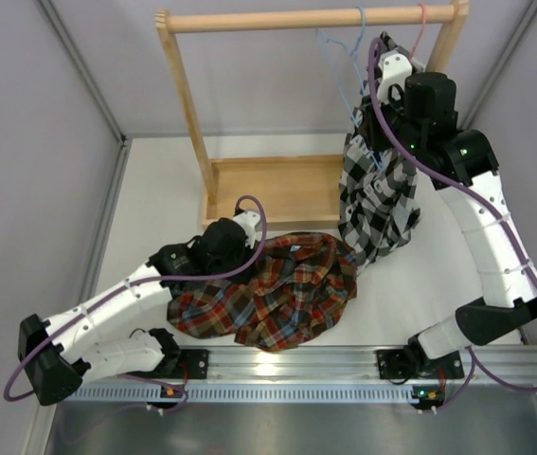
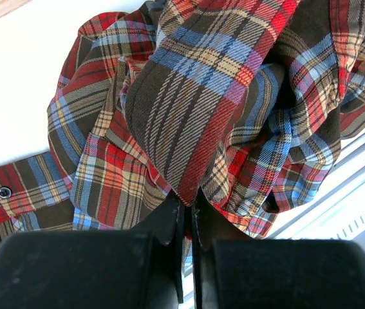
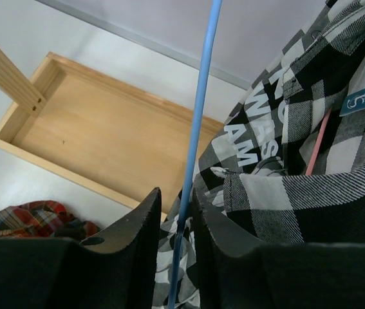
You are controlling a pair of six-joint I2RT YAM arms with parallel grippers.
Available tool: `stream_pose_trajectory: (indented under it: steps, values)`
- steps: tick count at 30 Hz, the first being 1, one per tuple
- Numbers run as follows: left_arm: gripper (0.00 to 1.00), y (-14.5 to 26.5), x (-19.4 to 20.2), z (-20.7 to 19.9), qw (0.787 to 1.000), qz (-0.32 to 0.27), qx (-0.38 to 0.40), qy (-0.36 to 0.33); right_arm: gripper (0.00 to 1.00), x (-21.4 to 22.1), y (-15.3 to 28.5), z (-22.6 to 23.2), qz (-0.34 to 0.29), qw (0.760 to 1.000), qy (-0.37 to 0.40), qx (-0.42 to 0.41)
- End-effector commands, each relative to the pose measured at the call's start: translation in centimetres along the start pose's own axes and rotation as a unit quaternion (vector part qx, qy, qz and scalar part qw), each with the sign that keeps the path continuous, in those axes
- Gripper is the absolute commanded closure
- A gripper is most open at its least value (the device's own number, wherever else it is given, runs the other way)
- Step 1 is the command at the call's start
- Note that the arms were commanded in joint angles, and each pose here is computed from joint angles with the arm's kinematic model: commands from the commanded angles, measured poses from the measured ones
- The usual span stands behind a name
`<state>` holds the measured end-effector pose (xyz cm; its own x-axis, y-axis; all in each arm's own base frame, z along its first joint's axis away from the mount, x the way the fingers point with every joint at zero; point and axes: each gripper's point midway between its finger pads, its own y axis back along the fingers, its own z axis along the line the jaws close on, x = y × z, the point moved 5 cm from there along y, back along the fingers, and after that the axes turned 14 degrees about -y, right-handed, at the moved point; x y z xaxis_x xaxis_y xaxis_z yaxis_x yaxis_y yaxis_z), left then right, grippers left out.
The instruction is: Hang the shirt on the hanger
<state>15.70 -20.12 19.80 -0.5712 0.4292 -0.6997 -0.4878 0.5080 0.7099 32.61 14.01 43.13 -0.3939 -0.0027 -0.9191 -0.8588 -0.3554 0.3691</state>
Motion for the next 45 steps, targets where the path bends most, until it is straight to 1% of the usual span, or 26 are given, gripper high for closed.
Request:
stream_pose_trajectory:
  steps: [1, 3, 5, 6, 8, 9, 10, 16, 17, 25, 32, 37, 40, 44, 45]
  values:
    - [1.00, 0.4, -0.4, 0.0, 1.000, -0.023, 0.005, -0.005, 0.76, 0.3, -0.6, -0.8, 0.009, 1.000, -0.010, 0.017]
    - [1.00, 0.5, -0.5, 0.0, 1.000, -0.026, 0.005, -0.005, 0.77, 0.5, -1.0, -0.8, 0.013, 1.000, -0.011, 0.017]
    - [1.00, 0.6, -0.4, 0.0, 1.000, -0.027, 0.005, -0.006, 0.81, 0.5, -1.1, -0.7, 0.014, 1.000, -0.012, 0.014]
    - [1.00, 0.6, -0.5, 0.0, 1.000, -0.029, 0.004, -0.007, 0.85, 0.5, -1.0, -0.7, 0.013, 1.000, -0.013, 0.013]
    - [1.00, 0.7, -0.5, 0.1, 1.000, -0.030, 0.002, -0.006, 0.90, 0.4, -0.8, -0.7, 0.011, 1.000, -0.014, 0.013]
    - [1.00, 0.7, -0.5, 0.3, 0.999, -0.032, -0.004, -0.006, 0.97, 0.3, -0.8, -0.7, 0.009, 1.000, -0.016, 0.014]
    - [1.00, 0.8, -0.5, 0.3, 0.999, -0.033, -0.008, -0.005, 1.00, 0.2, -0.7, -0.8, 0.006, 1.000, -0.017, 0.016]
    - [1.00, 1.2, -1.1, 0.3, 0.999, -0.046, -0.009, 0.002, 1.00, -1.6, 1.0, -0.2, -0.042, 0.998, -0.046, 0.005]
    - [1.00, 1.2, -1.1, 0.3, 0.999, -0.047, -0.009, 0.003, 1.00, -1.9, 1.5, -0.1, -0.051, 0.997, -0.062, 0.003]
    - [1.00, 1.0, -1.0, 0.2, 0.999, -0.046, -0.005, 0.006, 1.00, -3.9, 2.6, 0.3, -0.094, 0.993, -0.075, -0.009]
    - [1.00, 1.3, -1.2, 0.4, 0.998, -0.057, -0.013, 0.011, 1.00, -6.0, 3.5, 1.4, -0.130, 0.987, -0.083, -0.044]
    - [1.00, 2.5, -1.9, 1.0, 0.995, -0.094, -0.034, 0.023, 1.00, -6.9, 4.5, 2.3, -0.143, 0.983, -0.078, -0.079]
    - [1.00, 2.7, -2.0, 1.2, 0.994, -0.100, -0.039, 0.025, 1.00, -6.9, 4.9, 2.5, -0.144, 0.983, -0.078, -0.085]
    - [1.00, 2.6, -2.0, 1.2, 0.994, -0.099, -0.044, 0.033, 1.00, -5.7, 5.0, 2.6, -0.129, 0.984, -0.073, -0.095]
    - [1.00, 2.6, -2.1, 1.3, 0.993, -0.101, -0.047, 0.037, 1.00, -4.8, 4.6, 2.6, -0.115, 0.986, -0.072, -0.097]
